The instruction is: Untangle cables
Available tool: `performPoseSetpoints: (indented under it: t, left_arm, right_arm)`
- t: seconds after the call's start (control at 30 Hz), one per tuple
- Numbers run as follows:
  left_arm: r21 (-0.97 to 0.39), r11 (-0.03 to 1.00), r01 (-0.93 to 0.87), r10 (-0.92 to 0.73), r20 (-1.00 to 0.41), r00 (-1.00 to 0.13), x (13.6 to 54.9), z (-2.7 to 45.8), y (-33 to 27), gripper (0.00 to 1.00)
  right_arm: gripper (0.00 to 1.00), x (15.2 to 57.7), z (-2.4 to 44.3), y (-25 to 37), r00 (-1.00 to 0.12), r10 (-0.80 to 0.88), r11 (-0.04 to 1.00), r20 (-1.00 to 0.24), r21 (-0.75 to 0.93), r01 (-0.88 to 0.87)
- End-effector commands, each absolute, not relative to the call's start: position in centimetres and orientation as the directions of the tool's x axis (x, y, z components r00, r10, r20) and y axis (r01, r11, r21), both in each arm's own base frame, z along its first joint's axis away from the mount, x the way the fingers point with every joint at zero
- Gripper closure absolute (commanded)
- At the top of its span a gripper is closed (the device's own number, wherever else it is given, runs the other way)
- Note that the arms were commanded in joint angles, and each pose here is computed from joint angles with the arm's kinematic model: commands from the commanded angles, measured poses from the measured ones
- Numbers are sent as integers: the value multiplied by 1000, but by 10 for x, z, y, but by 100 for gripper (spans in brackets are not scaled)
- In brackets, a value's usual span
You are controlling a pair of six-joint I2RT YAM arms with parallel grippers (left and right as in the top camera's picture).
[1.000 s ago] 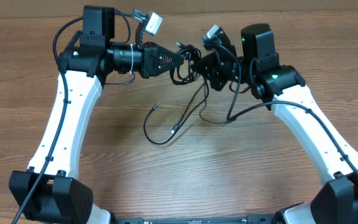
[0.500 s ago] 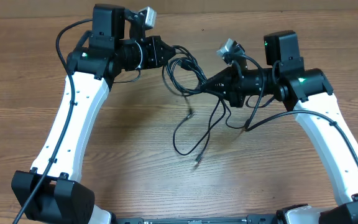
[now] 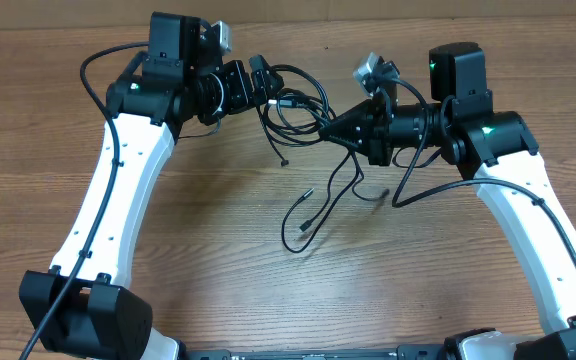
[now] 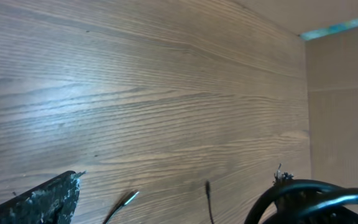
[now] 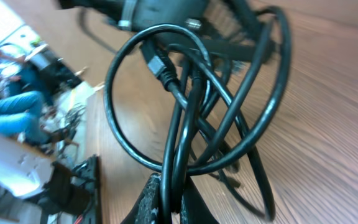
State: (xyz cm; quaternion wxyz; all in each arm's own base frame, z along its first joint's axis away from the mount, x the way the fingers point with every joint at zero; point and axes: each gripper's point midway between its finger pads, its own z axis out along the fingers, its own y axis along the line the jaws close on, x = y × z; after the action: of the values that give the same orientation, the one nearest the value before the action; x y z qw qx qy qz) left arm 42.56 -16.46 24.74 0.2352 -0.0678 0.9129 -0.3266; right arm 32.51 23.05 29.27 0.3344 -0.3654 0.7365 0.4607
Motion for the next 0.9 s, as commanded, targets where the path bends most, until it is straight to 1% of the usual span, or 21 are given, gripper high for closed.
performPoseSetpoints:
  t: [0.0,0.1,0.2,0.37,0.43,0.47,0.5,0.57,0.63,0.67,0.73,0.83,0.87]
  left_arm:
    - [-623,782,9,-295,-383,-875,431,246,-154,0]
    - [-665,746,14,-306,-362,-881,431,252,-159,1]
    - [-718,692,77,-279,-364,-889,429,264,-171,0]
    - [-787,594,168,-213,-354,-911,417,281,-200,0]
    - [-790,593,154,-205,-334,-920,412,279,-207,12]
    - [-788,597,153,-193,-327,-925,408,277,-215,24]
    - [-782,603,156,-187,-329,-926,406,276,-218,25]
    - [-756,640,139,-198,-337,-920,408,270,-223,24]
    - [-724,681,107,-222,-344,-912,411,263,-225,22]
    - [-714,693,104,-222,-349,-910,411,260,-227,20]
    - [-706,699,113,-208,-352,-913,410,256,-235,20]
    - [-692,713,111,-193,-346,-918,409,247,-243,21]
    - [-683,723,104,-194,-345,-918,411,242,-243,25]
  right_arm:
    - [96,349,286,211,-604,-187,548,-775,428,-719]
    - [96,359,273,197,-642,-182,651,-745,399,-646]
    - [96,366,264,187,-670,-167,717,-723,377,-587]
    - [96,368,263,184,-668,-167,732,-725,363,-577]
    - [96,370,262,182,-682,-148,745,-717,372,-553]
    - [96,371,262,181,-693,-128,755,-709,383,-531]
    - [96,371,262,182,-694,-128,752,-709,386,-533]
    - [96,370,263,182,-695,-129,751,-708,388,-535]
    - [96,367,265,186,-694,-130,729,-708,406,-551]
    - [96,366,266,188,-694,-130,720,-708,414,-557]
    - [96,365,268,190,-690,-129,708,-712,421,-567]
    - [96,365,268,190,-690,-130,707,-712,421,-568]
    - [96,364,268,191,-690,-130,702,-712,426,-571]
